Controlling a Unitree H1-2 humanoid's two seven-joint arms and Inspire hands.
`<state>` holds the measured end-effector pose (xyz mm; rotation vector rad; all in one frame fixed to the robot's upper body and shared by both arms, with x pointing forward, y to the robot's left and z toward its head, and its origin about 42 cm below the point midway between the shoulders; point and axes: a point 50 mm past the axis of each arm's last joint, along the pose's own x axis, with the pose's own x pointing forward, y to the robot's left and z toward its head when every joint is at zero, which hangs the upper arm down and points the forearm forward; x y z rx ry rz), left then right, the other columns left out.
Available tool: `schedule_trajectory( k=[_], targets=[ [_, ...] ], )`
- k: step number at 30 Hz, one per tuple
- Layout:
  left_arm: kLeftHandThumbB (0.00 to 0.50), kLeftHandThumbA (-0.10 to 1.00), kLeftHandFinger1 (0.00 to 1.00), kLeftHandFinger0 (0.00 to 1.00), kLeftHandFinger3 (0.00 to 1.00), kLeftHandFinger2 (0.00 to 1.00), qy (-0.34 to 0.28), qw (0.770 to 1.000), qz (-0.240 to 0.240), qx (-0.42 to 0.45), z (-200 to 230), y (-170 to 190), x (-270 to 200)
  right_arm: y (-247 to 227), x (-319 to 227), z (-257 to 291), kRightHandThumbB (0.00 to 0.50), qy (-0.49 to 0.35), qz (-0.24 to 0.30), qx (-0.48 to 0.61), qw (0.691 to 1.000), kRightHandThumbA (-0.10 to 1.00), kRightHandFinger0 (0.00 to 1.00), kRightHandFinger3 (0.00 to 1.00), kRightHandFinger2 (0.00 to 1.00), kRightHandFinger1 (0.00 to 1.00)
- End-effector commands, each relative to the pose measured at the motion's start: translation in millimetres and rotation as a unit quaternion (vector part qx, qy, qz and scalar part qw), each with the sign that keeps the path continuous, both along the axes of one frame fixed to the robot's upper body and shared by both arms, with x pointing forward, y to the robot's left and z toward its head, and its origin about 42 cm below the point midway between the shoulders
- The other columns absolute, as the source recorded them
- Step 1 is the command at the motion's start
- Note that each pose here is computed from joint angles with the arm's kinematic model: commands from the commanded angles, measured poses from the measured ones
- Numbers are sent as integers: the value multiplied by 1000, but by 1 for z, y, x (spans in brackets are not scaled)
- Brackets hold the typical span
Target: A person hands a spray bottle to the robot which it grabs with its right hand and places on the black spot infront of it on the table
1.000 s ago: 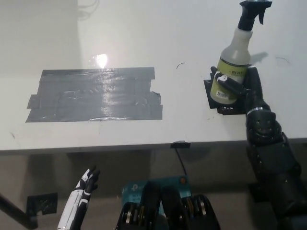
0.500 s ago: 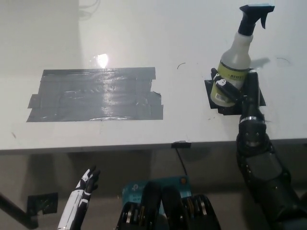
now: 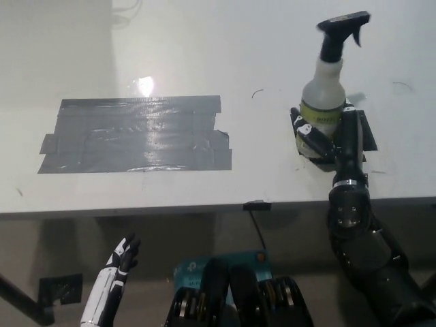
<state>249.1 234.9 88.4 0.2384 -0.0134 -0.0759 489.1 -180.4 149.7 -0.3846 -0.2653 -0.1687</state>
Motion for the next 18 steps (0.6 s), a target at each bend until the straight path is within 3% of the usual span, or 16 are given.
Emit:
schedule_trajectory(
  k=[1, 4, 6, 18],
  targets=[
    [5, 1000, 1000, 1000, 1000, 1000, -22, 1000, -1, 2, 10, 2, 4, -12, 6, 7, 471, 38, 127, -33, 991, 981, 1000, 1000, 1000, 1000],
    [4, 1000, 1000, 1000, 1000, 1000, -25, 1000, -2, 5, 13, 3, 7, -22, 7, 6, 469, 57, 141, -40, 987, 988, 1000, 1000, 1000, 1000],
    [0, 1000, 1000, 1000, 1000, 1000, -27, 1000, -1, 7, 15, 4, 8, -28, 8, 5, 500, 63, 143, -48, 986, 1000, 1000, 1000, 1000, 1000],
    [0, 1000, 1000, 1000, 1000, 1000, -30, 1000, 1, 3, 13, 5, 10, -47, 2, 10, 500, 79, 164, 3, 983, 1000, 1000, 1000, 1000, 1000]
  ],
)
